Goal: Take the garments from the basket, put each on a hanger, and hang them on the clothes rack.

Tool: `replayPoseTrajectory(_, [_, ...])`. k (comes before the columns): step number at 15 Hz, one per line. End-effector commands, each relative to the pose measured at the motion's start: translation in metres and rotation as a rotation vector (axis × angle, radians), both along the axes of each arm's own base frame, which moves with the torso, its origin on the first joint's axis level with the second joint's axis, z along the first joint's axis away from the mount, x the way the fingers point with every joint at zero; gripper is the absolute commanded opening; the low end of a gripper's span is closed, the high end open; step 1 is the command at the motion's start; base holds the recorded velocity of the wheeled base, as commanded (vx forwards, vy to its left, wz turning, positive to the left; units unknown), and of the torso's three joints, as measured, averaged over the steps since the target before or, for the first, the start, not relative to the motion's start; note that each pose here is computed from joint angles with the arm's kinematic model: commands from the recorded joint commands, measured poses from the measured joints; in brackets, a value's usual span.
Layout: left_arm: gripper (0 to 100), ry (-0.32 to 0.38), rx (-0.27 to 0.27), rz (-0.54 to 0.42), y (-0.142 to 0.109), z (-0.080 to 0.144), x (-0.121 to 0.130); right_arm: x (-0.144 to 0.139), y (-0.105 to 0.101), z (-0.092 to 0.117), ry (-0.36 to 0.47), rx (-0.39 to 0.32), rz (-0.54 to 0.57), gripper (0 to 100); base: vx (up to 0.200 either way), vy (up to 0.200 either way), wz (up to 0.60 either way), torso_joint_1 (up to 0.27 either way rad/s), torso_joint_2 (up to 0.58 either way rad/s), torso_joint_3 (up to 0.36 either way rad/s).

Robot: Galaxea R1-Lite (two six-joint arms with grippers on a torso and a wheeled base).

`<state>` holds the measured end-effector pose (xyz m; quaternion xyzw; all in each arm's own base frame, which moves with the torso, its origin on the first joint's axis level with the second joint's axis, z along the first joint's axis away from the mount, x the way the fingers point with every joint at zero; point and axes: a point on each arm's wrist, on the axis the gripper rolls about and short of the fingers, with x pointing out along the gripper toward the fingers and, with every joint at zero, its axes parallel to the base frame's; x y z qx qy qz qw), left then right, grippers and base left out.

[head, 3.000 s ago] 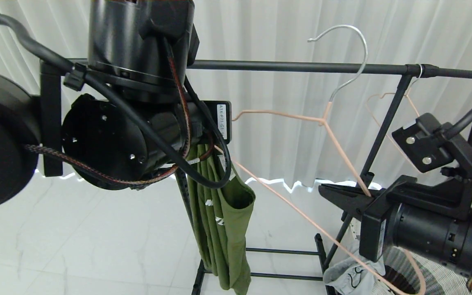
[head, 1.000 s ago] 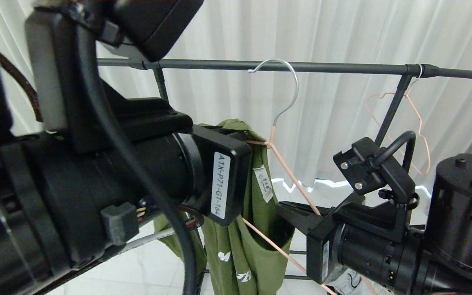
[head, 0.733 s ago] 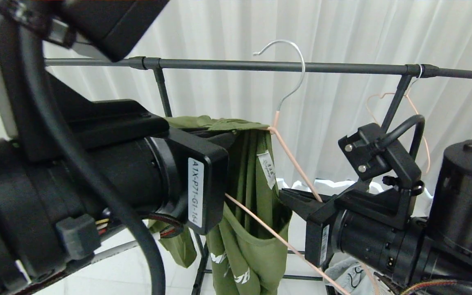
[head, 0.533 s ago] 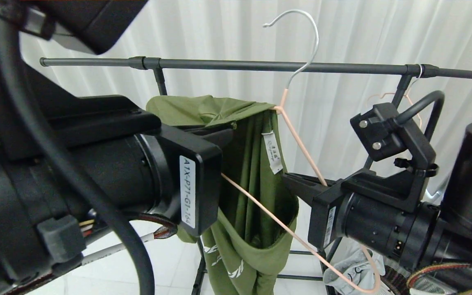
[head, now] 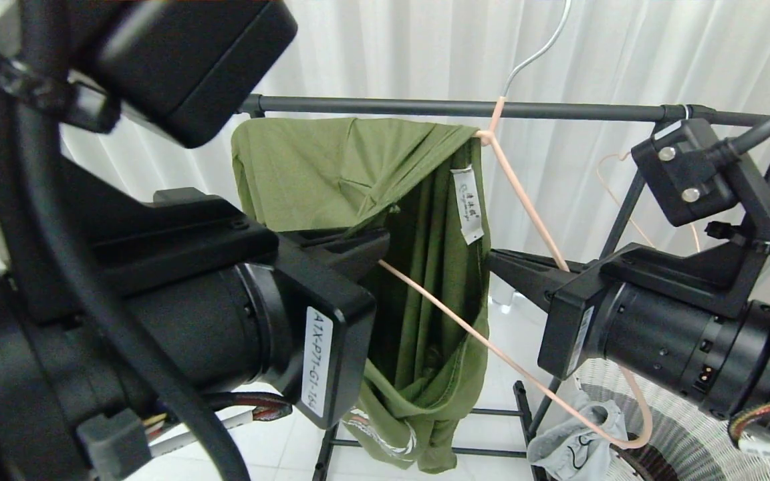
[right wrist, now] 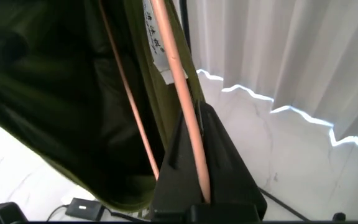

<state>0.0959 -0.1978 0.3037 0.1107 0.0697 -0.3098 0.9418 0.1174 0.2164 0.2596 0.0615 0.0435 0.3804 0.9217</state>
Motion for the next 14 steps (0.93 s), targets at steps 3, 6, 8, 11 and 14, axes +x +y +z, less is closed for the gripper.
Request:
replayPoseTrajectory(3, [100, 0.003, 0.006, -0.009, 0.0, -0.002, -0.002, -0.004, -0.007, 0.007, -0.039, 0.0, 0.001, 0, 0.0, 0.0, 0.0, 0.0, 0.0, 0.0])
replayPoseTrajectory(6, [100, 0.014, 0.035, -0.007, 0.008, -0.013, -0.005, -0.005, -0.012, 0.01, -0.058, 0.001, -0.006, 0, 0.0, 0.0, 0.0, 0.0, 0.0, 0.0])
replayPoseTrajectory(8, [100, 0.019, 0.044, -0.006, 0.018, -0.019, -0.009, -0.003, -0.013, 0.013, -0.085, 0.035, -0.016, 0, 0.0, 0.0, 0.0, 0.0, 0.0, 0.0])
replayPoseTrajectory(11, [100, 0.017, 0.065, 0.001, 0.039, -0.03, -0.017, 0.003, -0.016, 0.014, -0.179, 0.099, -0.049, 0, 0.0, 0.0, 0.0, 0.0, 0.0, 0.0])
replayPoseTrajectory(14, [100, -0.053, 0.151, 0.076, 0.065, -0.033, -0.009, -0.002, -0.025, 0.02, -0.219, 0.138, -0.054, 0, 0.0, 0.0, 0.0, 0.0, 0.0, 0.0])
